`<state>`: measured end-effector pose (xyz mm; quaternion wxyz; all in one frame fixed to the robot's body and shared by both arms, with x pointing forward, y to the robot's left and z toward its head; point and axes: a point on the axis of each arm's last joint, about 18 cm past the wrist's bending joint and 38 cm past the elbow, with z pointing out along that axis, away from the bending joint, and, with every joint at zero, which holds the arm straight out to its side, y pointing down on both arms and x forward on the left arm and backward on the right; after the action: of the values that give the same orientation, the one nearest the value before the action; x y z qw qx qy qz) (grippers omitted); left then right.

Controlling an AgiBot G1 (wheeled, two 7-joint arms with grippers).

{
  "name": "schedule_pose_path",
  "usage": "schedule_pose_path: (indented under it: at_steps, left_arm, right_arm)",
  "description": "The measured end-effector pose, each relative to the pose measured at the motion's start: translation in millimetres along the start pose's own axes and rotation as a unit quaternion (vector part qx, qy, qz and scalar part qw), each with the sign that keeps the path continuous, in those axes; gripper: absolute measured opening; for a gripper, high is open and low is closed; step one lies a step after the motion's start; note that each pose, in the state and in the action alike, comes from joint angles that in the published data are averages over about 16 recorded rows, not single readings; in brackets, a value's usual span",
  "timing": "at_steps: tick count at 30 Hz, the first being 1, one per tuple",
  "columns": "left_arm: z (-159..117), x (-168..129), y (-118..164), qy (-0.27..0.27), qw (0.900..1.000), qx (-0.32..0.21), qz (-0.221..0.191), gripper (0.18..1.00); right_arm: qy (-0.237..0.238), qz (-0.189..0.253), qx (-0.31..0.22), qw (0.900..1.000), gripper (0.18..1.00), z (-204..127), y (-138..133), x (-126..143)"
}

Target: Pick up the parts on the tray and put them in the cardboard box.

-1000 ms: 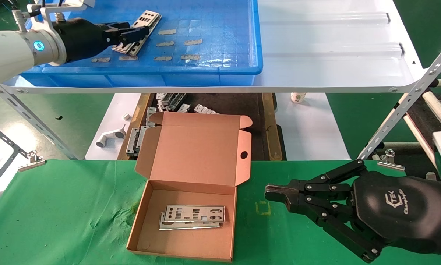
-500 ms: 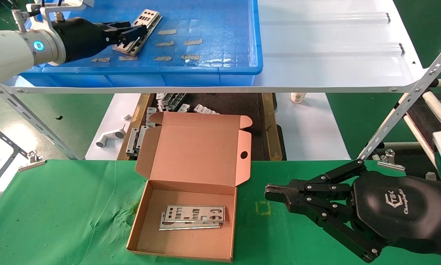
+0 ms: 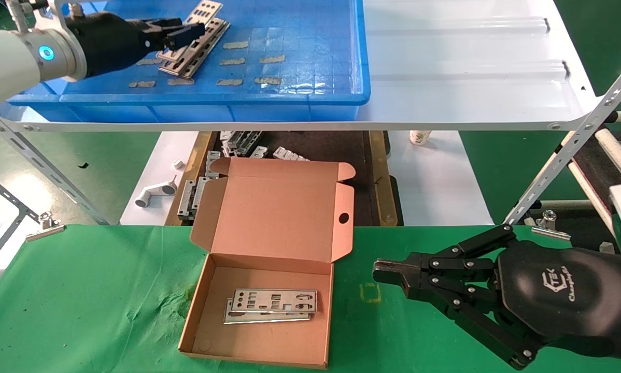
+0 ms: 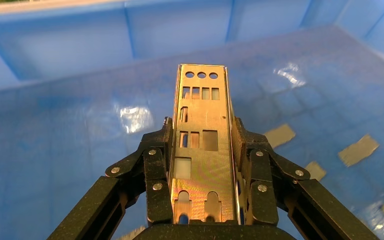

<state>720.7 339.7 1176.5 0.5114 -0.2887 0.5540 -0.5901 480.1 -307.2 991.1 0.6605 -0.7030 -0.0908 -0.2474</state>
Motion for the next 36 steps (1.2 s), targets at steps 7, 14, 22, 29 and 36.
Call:
schedule_pose_path:
  at_steps: [7,14,22,29,36]
  left_arm:
    - [-13,2,-18,0.035,0.9987,0.015,0.033,0.449]
    - [-39,10,-33,0.106,0.9893,0.031,0.096,0.448]
    - [-77,29,-32,0.212,0.9588,0.044,0.184,0.447]
    - [-103,46,-16,0.289,0.9204,0.052,0.258,0.447]
    - [-118,61,12,0.341,0.8855,0.053,0.311,0.447]
  right_arm:
    - [0.0,0.0,0.0,1.0,0.191,0,0,0]
    - [0.0,0.0,0.0,1.0,0.191,0,0,0]
    - [0.0,0.0,0.0,1.0,0.191,0,0,0]
    - [0.0,0.0,0.0,1.0,0.191,0,0,0]
    - [0.0,0.0,0.0,1.0,0.191,0,0,0]
